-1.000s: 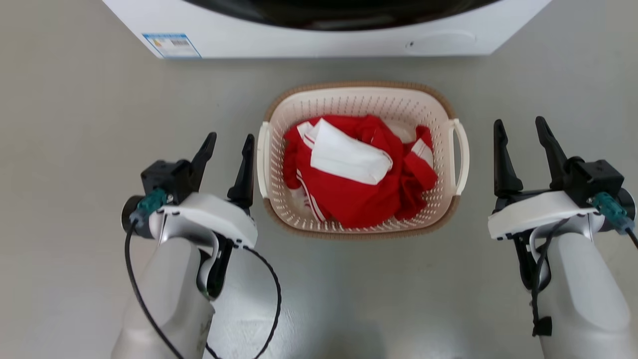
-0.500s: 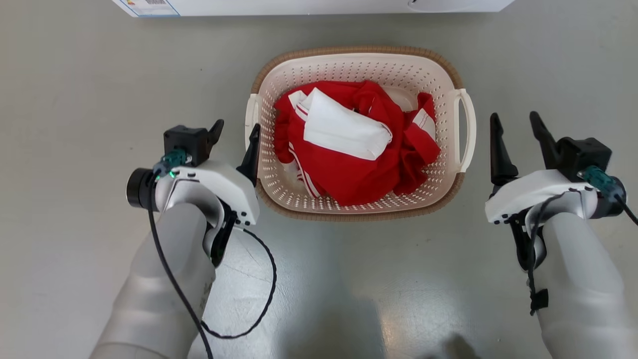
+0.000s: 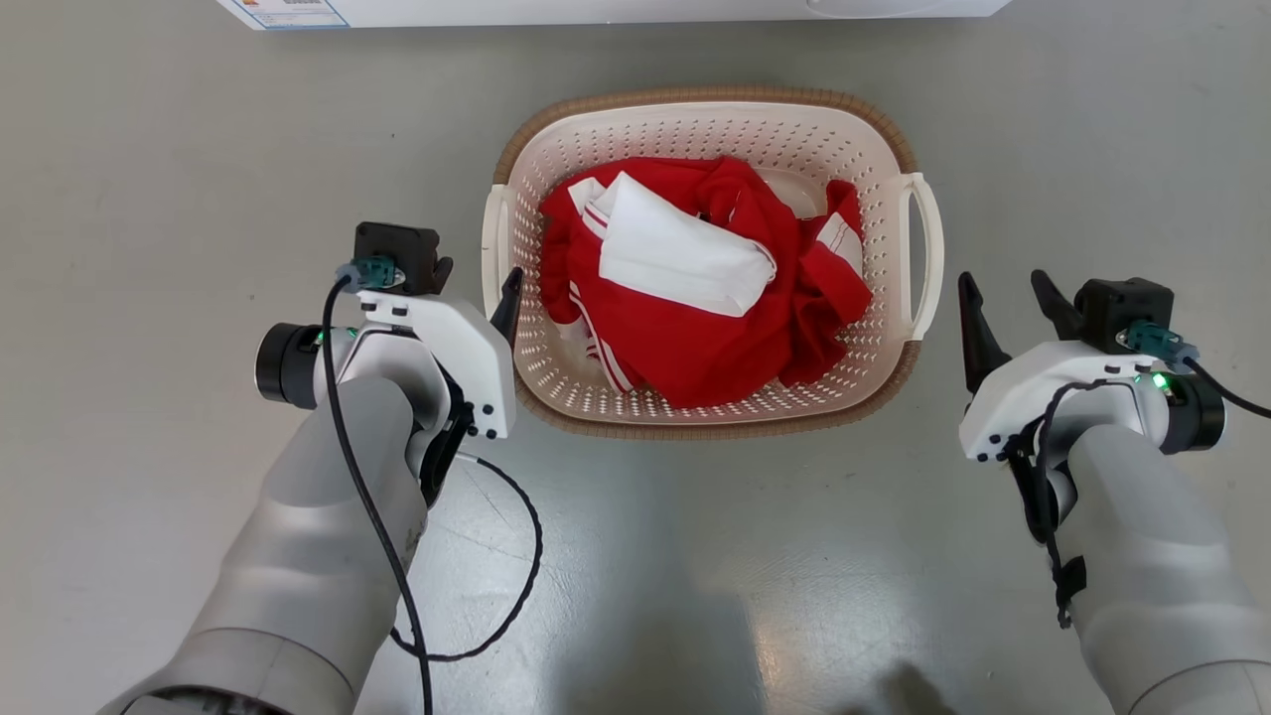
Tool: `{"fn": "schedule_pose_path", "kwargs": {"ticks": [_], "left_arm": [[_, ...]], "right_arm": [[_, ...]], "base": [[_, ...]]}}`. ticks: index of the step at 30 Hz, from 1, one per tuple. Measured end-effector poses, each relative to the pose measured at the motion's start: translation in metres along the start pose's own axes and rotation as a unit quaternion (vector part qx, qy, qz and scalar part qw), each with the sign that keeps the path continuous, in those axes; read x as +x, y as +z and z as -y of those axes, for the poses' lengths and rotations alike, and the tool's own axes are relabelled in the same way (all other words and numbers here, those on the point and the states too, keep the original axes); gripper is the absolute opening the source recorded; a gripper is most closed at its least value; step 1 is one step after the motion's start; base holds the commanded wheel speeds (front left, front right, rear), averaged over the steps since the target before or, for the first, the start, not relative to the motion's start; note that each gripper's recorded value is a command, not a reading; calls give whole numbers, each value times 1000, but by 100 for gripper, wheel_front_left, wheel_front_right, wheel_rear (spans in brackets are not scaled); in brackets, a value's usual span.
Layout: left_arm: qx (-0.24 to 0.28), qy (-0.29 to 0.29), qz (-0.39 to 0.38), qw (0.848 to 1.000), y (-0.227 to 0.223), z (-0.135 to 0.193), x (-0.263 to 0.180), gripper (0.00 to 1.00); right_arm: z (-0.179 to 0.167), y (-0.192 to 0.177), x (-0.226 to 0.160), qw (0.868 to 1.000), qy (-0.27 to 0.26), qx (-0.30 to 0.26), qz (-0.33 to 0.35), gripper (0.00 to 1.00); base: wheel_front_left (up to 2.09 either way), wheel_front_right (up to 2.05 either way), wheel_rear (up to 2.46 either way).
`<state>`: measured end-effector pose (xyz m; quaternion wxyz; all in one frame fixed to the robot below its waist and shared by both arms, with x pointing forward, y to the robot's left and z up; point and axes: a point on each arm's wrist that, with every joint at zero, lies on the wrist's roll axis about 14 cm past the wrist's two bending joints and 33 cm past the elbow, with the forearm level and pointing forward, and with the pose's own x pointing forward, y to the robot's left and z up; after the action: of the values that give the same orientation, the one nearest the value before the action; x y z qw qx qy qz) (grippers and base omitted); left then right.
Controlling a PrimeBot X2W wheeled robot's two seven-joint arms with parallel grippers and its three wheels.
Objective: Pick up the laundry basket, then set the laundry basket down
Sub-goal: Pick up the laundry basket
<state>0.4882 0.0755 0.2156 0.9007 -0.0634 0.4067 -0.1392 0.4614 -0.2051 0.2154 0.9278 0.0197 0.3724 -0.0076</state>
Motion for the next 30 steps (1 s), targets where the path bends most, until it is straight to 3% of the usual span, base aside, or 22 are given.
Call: {"fn": "schedule_pose_path", "kwargs": {"ticks": [30], "left_arm": [[21,8,-94,995,-27,-2,50,100]], "right_arm": [[-14,-23,43,998,27,-30,-54,100]], "base": [[0,0,0]]}}
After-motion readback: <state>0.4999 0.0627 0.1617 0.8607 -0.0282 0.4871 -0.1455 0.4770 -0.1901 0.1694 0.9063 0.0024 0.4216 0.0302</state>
